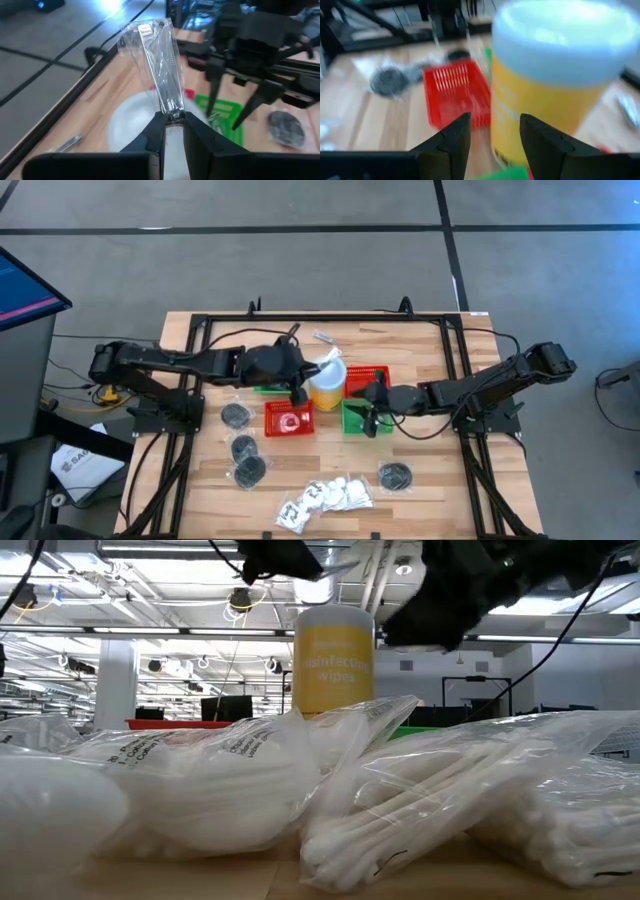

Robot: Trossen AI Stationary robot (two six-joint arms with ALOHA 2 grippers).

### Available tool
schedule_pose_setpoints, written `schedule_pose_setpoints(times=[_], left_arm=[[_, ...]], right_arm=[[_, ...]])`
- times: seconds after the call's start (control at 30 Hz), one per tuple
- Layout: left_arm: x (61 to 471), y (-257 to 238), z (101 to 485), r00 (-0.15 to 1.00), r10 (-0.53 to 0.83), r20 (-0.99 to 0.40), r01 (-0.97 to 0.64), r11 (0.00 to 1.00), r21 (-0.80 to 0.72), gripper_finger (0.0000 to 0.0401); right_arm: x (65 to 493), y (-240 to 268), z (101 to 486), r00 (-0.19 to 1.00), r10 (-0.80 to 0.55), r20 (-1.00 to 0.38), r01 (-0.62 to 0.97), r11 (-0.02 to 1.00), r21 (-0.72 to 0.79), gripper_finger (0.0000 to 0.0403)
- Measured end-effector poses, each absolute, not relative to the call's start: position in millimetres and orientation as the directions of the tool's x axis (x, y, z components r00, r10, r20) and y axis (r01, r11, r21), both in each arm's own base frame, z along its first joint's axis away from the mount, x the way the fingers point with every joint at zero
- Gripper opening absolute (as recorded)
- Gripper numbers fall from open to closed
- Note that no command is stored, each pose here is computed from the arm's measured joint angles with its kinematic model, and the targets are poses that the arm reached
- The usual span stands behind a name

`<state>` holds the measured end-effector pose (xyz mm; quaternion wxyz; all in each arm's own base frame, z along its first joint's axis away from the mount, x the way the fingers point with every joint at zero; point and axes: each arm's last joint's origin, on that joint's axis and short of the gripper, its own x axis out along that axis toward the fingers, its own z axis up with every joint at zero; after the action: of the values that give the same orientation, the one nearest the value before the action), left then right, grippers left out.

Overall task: Pick & Place Travel size toiletries
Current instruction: Put the silver nail cutter into the right green bin

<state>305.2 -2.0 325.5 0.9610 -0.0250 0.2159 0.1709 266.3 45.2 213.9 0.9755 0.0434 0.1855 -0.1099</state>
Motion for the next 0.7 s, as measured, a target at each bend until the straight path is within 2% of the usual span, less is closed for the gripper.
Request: schedule_pose_setpoints(times=[0.27,0.7], left_arm=[[307,-24,332,0.898,0.254,-0.361,-0.248,0.967,0.061,0.0036],[308,-37,337,0.926,0.213,-0.312,-0.194,0.977,0.092,0.0035]], right_arm=[[273,49,237,0.974,-0.175,-0.142,0.182,0.982,0.043,0.0159],[273,48,265,0.976,-0.176,0.129,0.172,0.984,0.039,0.0159]])
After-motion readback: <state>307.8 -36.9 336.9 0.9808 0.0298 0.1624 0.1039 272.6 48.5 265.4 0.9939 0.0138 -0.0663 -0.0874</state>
